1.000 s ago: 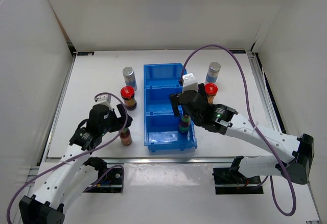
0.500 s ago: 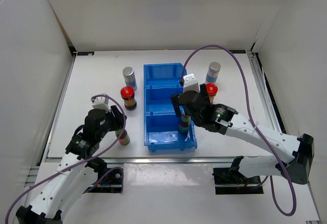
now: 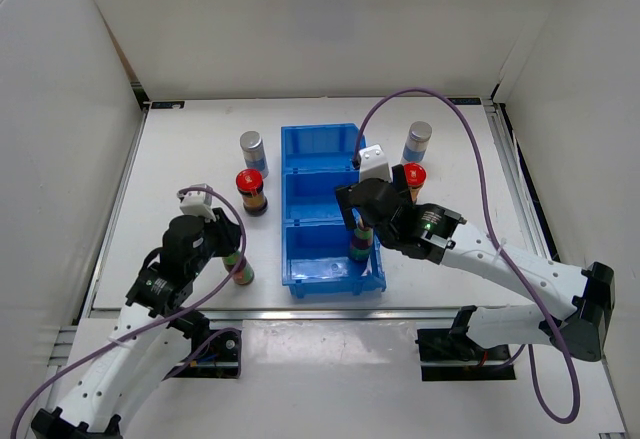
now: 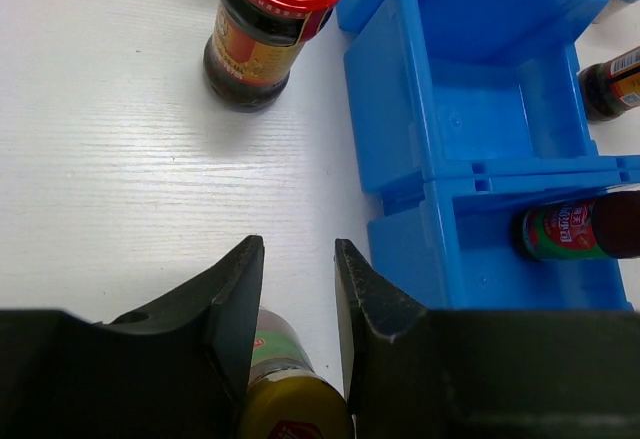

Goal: Organize the condiment bottles

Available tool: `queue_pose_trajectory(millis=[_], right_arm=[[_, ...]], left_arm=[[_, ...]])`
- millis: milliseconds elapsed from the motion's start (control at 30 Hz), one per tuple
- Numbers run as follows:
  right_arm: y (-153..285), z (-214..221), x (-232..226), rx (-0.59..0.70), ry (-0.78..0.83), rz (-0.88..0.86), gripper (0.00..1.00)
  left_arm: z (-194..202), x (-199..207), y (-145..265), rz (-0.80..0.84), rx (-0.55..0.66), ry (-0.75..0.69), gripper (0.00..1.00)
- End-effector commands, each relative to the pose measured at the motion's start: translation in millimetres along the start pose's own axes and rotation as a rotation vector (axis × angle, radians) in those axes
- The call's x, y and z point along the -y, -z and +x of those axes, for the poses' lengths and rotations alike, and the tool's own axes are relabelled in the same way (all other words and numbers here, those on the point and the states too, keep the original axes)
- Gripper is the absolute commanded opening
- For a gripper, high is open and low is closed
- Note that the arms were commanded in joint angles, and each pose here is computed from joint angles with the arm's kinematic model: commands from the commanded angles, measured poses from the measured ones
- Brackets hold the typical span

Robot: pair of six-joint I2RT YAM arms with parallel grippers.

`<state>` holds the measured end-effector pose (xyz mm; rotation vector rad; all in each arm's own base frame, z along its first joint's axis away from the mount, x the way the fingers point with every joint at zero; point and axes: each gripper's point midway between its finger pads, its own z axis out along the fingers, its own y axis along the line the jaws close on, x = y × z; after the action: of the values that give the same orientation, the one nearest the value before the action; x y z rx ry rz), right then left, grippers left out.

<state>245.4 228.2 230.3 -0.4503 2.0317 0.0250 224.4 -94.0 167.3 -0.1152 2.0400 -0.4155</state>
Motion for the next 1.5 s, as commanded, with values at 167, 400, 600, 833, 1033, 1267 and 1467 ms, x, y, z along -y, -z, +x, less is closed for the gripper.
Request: queue_pose_trajectory(millis=[167,400,600,833,1033,1267,1467], right_arm=[[5.5,-14.5,3.0,0.03,-0.037,0.02,1.0],[5.5,-14.5,3.0,0.03,-0.037,0.02,1.0],[6.3,-13.2,5.8,0.033,-0.047,0.03,1.0],[11.8,-16.7,15.0,0.057,-0.061,0.053,1.0],[12.4,-14.1,24.0,0.061,-0.066,0.082,1.0],[15.1,-8.9,31.4,0.067,-0.066,0.101,1.0],[16.4,-4.8,37.0,0.071,-0.074,0.12,1.0]], left_arm=[[-7.5,8.9,0.7,0.036,0.015,0.0,0.12],[-11.9,10.6,1.2,0.027,0.0,-0.002,0.11],[-26.9,23.8,0.1,0.055,-0.008,-0.002,0.11],[-72.3,38.9,9.2,0.072,0.074,-0.035,0.11],[-96.7,48.4,6.8,0.07,0.094,-0.051,0.11],[-150.0,72.4,11.8,0.104,0.164,-0.106,0.11],[-178.9,102.7,7.2,0.19,0.164,-0.121,0.11]])
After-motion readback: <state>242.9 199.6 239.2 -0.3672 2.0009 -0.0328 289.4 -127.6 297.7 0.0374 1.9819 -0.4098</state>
